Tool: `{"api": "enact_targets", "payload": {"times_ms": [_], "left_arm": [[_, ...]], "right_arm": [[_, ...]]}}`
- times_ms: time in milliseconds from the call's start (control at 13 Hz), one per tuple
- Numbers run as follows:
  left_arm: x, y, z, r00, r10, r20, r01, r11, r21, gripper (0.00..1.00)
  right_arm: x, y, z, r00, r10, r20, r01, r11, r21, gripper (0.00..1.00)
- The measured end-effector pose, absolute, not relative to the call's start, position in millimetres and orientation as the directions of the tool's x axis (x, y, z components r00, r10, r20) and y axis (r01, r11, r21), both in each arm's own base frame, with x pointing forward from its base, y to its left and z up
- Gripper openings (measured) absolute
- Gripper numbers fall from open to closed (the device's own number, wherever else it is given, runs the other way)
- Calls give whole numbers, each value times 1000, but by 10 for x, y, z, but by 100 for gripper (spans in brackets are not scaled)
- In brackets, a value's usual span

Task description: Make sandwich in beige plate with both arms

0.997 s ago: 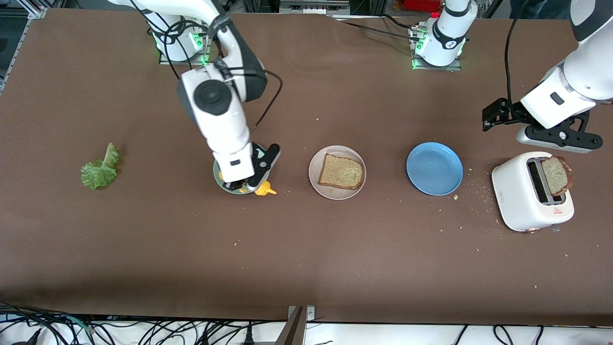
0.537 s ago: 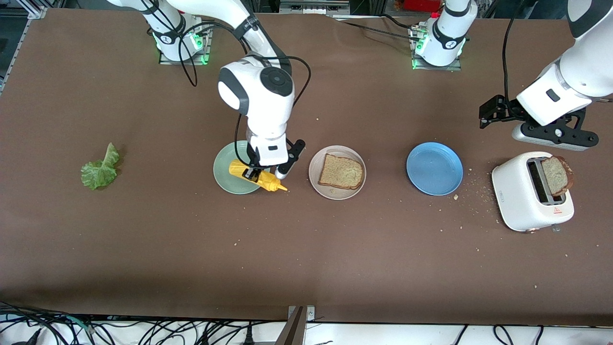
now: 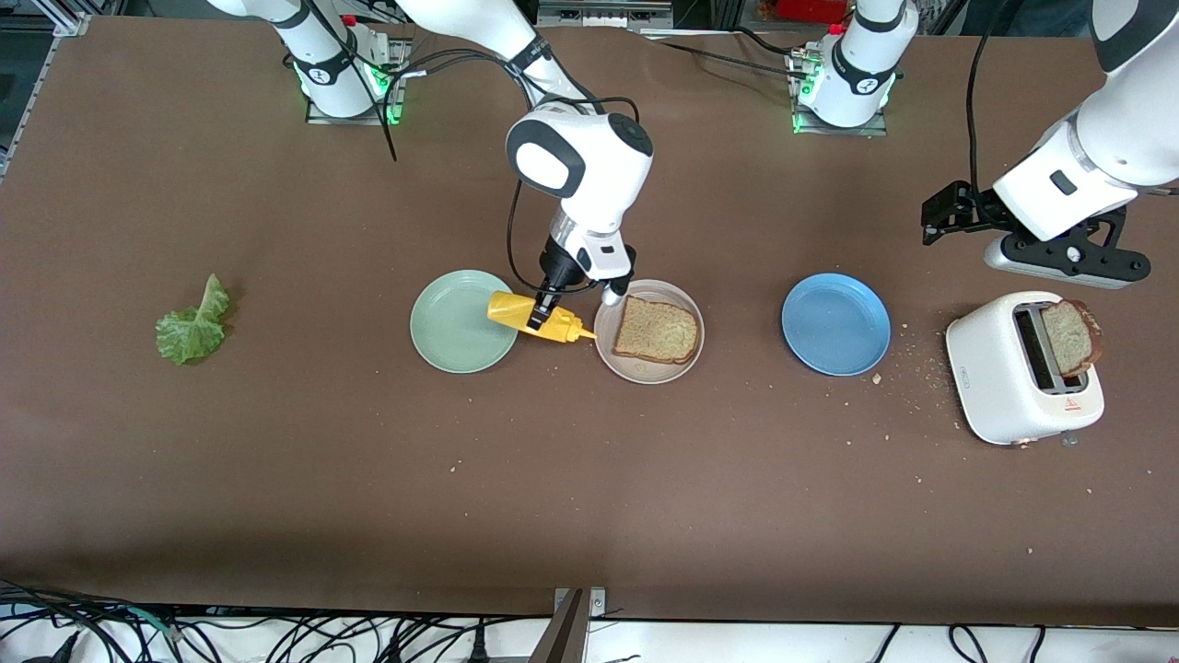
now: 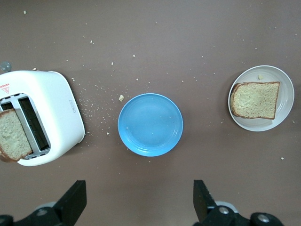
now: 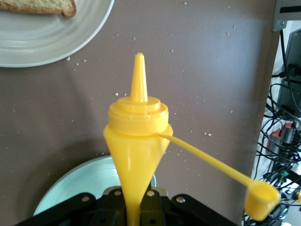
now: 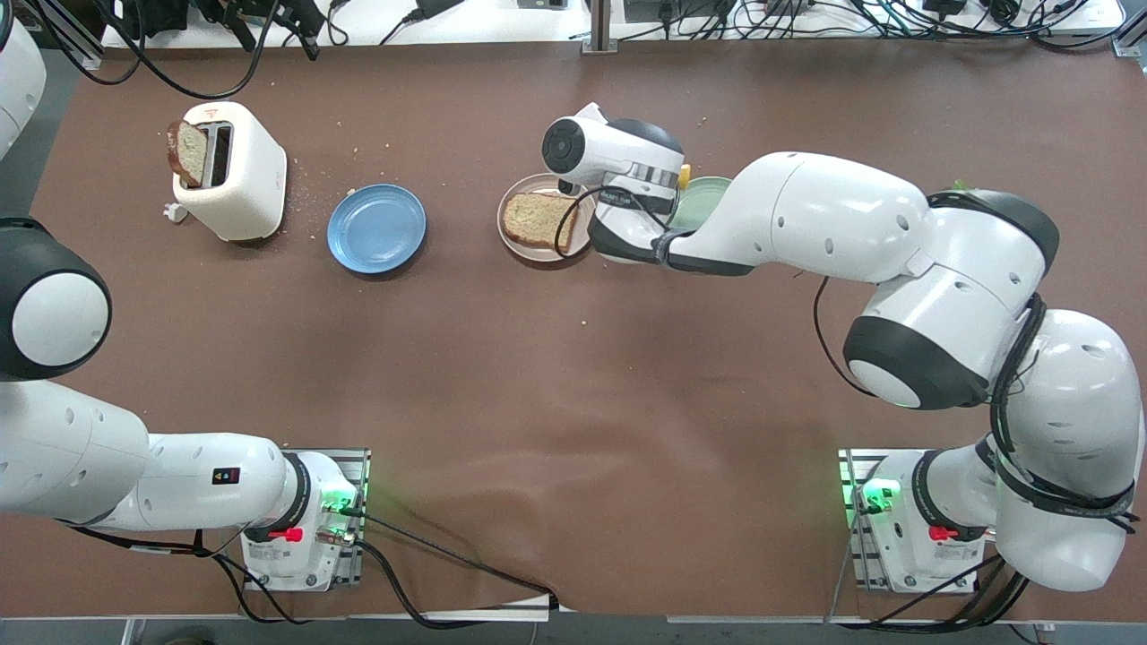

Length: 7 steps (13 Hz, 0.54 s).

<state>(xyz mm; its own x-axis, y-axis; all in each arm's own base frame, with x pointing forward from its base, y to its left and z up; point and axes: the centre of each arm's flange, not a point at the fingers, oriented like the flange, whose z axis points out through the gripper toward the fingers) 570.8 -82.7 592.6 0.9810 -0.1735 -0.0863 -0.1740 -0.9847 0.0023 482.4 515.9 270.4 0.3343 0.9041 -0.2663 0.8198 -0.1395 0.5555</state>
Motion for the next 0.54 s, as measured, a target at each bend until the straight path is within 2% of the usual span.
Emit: {"api": "enact_targets", "payload": {"times_ms": [537], "left_arm": [[5708,-827,5926,981,-173,-87,-173,-985,2,100]], "right_arm": [[4515,5359,2502,339,888,-312,782,-82,617,9]]}}
